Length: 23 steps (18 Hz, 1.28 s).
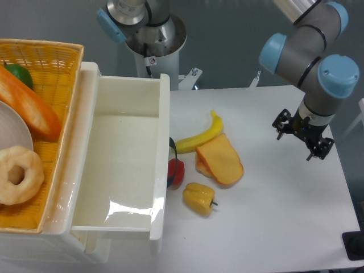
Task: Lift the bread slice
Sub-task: 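Move the gripper over toward the toast-coloured bread slice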
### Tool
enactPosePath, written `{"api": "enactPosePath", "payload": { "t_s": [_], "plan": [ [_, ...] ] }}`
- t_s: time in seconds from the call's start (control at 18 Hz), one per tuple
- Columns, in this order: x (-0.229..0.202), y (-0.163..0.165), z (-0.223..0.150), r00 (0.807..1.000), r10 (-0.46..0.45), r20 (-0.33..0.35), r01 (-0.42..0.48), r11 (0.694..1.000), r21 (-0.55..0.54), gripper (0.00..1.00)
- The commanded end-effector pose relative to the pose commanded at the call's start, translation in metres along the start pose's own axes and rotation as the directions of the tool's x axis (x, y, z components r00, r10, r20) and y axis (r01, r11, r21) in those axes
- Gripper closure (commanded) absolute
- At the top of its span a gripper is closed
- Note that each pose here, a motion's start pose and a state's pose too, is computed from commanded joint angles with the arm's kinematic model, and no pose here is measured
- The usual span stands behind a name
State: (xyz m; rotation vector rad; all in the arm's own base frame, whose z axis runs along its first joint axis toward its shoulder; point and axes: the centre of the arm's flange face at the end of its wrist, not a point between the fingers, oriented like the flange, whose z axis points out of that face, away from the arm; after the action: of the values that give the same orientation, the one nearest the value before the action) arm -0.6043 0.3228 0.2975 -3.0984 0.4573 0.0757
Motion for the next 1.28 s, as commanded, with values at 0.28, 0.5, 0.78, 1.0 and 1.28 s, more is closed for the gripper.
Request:
{"api": "enactPosePath", "payload": {
  "t_s": [0.28,0.5,0.78,1.0,1.28],
  "plan": [
    [0.001,0.011,0.007,1.000,-0.031,-0.005,0.031,1.000,0.002,0.00],
    [0.021,0.004,0.012,0.996,-0.087,0.021,0.084,0.992,0.095,0.00],
    [0.050,-0.004,0.039,0.994,-0.101,-0.052,0.105,0.990,0.098,0.00],
    [0.090,-0.007,0.034,0.991,-0.108,-0.079,0.116,0.989,0.096,0.00],
    [0.126,-0.038,0.028,0.980,-0.143,-0.136,0.155,0.985,0.078,0.00]
  ]
}}
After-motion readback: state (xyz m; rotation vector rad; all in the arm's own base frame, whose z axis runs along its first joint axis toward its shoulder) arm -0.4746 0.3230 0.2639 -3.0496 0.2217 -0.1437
